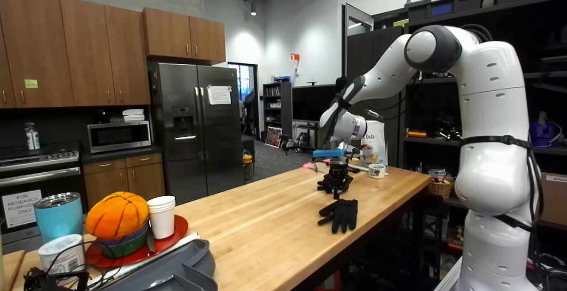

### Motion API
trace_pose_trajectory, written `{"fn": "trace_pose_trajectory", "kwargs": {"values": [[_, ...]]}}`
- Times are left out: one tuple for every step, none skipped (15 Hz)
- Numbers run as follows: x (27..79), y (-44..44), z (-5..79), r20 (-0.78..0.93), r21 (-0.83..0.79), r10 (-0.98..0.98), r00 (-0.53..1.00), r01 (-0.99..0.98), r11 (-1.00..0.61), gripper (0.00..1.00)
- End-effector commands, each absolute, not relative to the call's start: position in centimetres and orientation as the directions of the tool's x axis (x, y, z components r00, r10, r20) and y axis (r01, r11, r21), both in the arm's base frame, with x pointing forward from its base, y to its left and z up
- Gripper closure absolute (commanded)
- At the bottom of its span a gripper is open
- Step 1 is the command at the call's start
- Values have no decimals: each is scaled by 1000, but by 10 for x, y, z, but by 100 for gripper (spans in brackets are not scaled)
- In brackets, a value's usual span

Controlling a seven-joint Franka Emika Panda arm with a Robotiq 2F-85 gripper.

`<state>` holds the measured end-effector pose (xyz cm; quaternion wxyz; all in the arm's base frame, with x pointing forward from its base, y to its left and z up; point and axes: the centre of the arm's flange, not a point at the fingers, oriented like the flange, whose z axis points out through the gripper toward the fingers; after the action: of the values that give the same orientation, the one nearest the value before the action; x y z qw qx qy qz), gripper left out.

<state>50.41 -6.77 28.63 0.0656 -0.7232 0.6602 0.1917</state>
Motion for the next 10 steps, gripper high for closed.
{"fn": "trace_pose_trajectory", "kwargs": {"values": [[500,-71,301,-369,141,-928,45,-985,-104,100],[499,-72,304,-364,133,-930,42,-986,-97,100],[498,-73,308,-360,124,-932,43,-988,-94,100],[497,-73,313,-350,106,-935,54,-990,-96,100],[496,-72,318,-340,86,-938,64,-991,-99,100],[496,-70,322,-323,60,-943,79,-993,-103,100],[496,-67,326,-304,34,-948,92,-994,-107,100],[497,-64,329,-282,0,-954,103,-994,-108,100],[498,-61,333,-237,-51,-966,105,-994,-96,100],[500,-60,336,-199,-93,-973,118,-990,-101,100]]}}
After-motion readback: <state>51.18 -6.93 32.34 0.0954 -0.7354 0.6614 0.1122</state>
